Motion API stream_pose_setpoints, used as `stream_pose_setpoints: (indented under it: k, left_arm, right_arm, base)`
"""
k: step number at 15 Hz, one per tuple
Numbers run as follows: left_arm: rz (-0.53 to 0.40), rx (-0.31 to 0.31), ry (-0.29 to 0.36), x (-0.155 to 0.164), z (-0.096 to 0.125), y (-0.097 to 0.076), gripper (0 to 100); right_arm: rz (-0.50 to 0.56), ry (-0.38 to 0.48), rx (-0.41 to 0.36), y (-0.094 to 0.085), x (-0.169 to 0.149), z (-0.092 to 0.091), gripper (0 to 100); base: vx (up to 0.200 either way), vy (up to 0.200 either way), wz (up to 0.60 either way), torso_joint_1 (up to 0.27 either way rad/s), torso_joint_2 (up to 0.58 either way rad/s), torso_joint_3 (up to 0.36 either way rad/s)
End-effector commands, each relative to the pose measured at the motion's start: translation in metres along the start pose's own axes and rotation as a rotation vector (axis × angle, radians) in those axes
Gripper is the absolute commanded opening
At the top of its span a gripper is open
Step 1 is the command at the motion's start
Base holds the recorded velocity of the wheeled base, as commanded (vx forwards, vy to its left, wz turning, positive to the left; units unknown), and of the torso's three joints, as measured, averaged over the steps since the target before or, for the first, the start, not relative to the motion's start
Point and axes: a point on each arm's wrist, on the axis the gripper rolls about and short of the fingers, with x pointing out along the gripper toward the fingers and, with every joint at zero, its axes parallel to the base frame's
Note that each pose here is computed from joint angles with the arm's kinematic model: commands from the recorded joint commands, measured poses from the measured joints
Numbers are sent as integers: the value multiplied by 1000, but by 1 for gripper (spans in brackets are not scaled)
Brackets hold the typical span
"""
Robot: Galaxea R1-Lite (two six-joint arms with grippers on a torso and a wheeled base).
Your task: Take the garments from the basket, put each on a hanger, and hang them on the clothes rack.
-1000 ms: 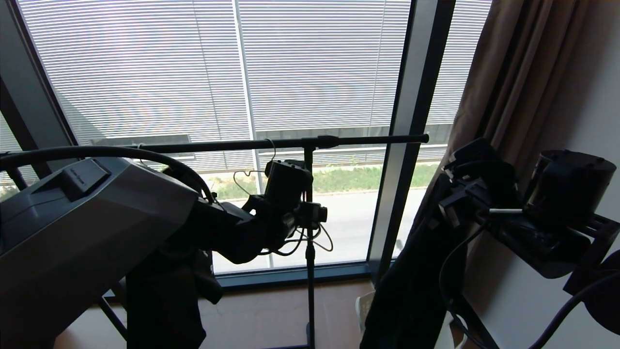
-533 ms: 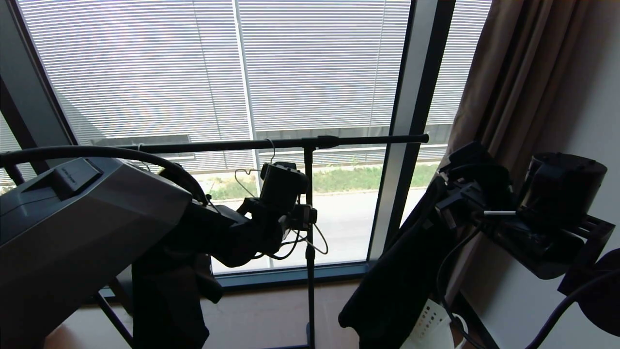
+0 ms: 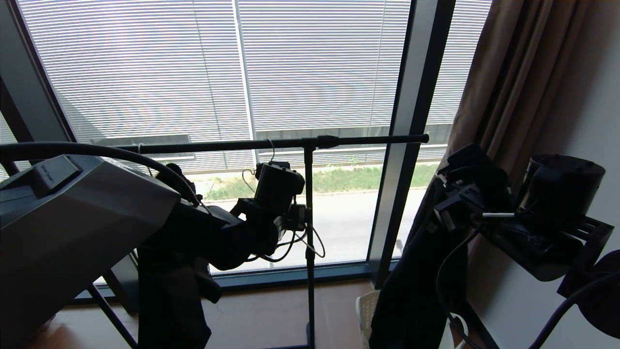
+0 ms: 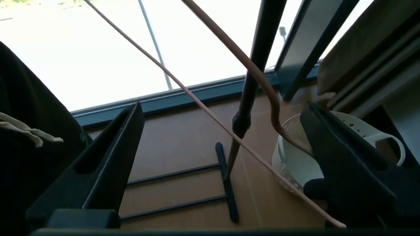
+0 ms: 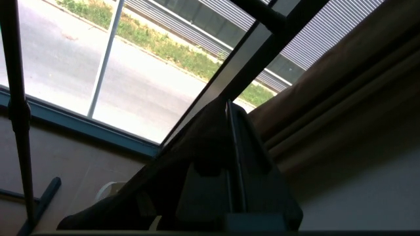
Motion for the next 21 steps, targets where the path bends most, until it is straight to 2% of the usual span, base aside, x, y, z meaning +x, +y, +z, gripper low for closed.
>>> stream_pose_setpoints:
  k: [1,6,12,17,21]
  left_arm:
    - [7,-3,-3,-5,1,2,100]
    - [19,-5,8,-8,-2,7,100]
    - [61,-12,29,-18,-5,29,100]
    - [48,-7,21,-18,-3,24,100]
    - [53,-1,27,6,-7,16,100]
  right_arm:
    - [-1,0,0,0,0,0,0]
    - [1,-1,-1,0,0,0,0]
    - [4,6,-3,2,3,-1,0]
    - [12,6,-6,4,2,-1,0]
    - [15,6,-6,6,1,-1,0]
  base:
    - [0,0,0,0,0,0]
    - [0,0,0,0,0,0]
    - [0,0,0,0,0,0]
    - [0,0,0,0,0,0]
    - [0,0,0,0,0,0]
